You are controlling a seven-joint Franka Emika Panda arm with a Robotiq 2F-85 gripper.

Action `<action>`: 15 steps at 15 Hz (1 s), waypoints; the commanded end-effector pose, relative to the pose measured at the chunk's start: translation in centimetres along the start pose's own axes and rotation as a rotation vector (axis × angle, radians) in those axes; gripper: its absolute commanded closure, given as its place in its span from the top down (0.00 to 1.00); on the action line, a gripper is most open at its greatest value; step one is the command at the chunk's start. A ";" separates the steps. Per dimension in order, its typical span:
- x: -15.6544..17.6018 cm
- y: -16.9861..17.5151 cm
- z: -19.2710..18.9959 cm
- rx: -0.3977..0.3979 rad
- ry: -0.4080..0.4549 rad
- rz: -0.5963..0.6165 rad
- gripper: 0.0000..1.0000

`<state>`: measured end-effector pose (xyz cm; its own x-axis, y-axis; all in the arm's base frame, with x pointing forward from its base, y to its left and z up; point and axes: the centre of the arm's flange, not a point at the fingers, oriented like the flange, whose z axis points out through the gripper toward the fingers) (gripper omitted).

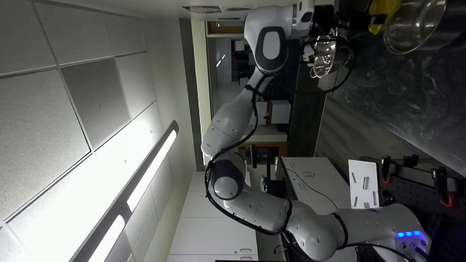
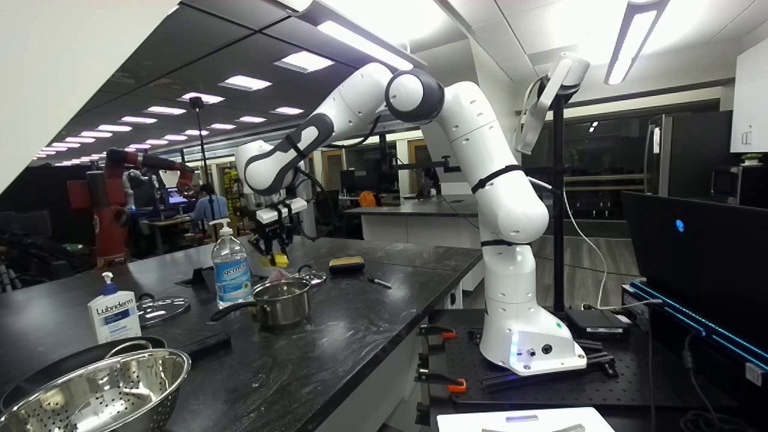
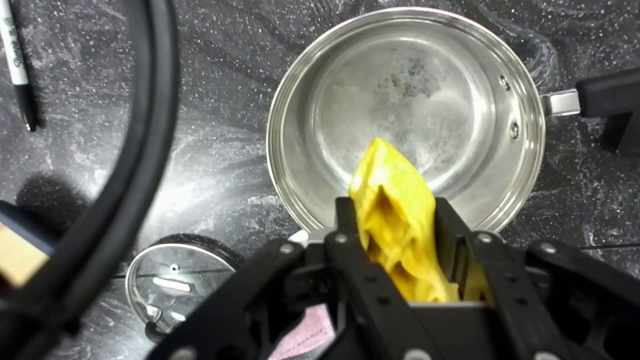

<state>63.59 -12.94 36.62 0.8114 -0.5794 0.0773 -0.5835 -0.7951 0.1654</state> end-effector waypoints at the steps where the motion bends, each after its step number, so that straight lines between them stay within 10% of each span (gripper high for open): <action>1: -1.5 0.7 0.7 0.010 -0.018 -0.016 0.15; 9: -1.7 1.0 1.8 -0.002 -0.035 -0.025 0.15; 10: -1.7 1.1 1.8 -0.007 -0.036 -0.028 0.65; 15: -1.8 1.1 2.0 -0.017 -0.036 -0.040 0.95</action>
<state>62.36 -13.23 34.46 0.8141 -0.5799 0.0322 -0.5751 -0.7971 0.1843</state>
